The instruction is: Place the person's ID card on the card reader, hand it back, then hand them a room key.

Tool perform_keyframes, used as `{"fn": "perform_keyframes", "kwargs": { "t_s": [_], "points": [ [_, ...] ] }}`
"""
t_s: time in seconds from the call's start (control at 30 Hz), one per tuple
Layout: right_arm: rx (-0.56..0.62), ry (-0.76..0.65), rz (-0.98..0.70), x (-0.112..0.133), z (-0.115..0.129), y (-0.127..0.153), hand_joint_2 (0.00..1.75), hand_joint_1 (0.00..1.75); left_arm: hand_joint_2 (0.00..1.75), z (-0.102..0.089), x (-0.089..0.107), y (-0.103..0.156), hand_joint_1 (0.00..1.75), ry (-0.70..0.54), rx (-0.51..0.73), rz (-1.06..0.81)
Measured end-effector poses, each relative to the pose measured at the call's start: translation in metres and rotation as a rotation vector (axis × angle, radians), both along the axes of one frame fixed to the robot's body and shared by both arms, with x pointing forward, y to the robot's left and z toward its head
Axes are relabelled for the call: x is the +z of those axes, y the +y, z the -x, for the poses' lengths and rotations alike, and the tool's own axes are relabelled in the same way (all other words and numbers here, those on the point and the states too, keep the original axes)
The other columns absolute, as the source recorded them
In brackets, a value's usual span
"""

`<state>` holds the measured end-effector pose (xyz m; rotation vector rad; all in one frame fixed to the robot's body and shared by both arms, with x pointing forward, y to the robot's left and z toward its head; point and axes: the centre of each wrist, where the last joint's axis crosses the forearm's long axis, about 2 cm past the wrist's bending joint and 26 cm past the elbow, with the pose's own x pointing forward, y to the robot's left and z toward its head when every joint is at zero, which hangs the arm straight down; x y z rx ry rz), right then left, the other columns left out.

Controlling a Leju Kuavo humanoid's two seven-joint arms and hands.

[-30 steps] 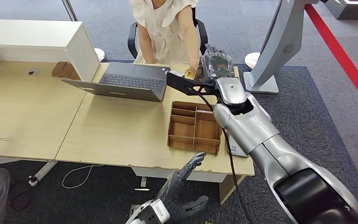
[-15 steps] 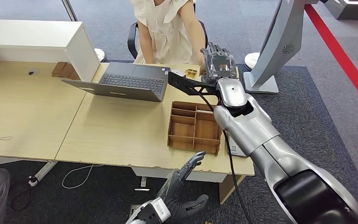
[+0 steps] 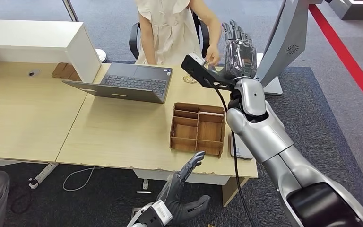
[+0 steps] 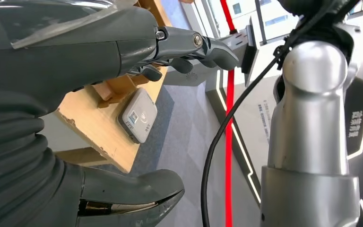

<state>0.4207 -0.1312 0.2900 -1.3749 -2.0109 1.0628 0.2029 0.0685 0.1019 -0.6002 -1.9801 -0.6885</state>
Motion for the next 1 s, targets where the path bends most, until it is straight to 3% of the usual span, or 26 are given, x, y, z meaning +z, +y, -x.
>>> {"fn": "perform_keyframes", "kwargs": {
  "t_s": [0.23, 0.6, 0.73, 1.0],
  "points": [
    [0.176, -0.046, -0.307, -0.019, 0.035, -0.004, 1.75, 0.0, 1.75, 0.002, 0.002, 0.007, 0.0, -0.011, 0.086, 0.004],
    [0.55, 0.085, -0.84, -0.073, 0.128, -0.015, 1.75, 0.0, 1.75, 0.008, 0.005, 0.026, 0.0, -0.055, 0.308, 0.027],
    [0.601, 0.129, -0.979, -0.081, 0.153, -0.023, 1.75, 0.0, 1.75, 0.012, 0.01, 0.035, 0.0, -0.089, 0.408, 0.039],
    [0.603, 0.226, -1.093, -0.095, 0.177, -0.034, 1.75, 0.0, 1.75, 0.027, 0.017, 0.05, 0.0, -0.089, 0.476, 0.05]
  ]
}}
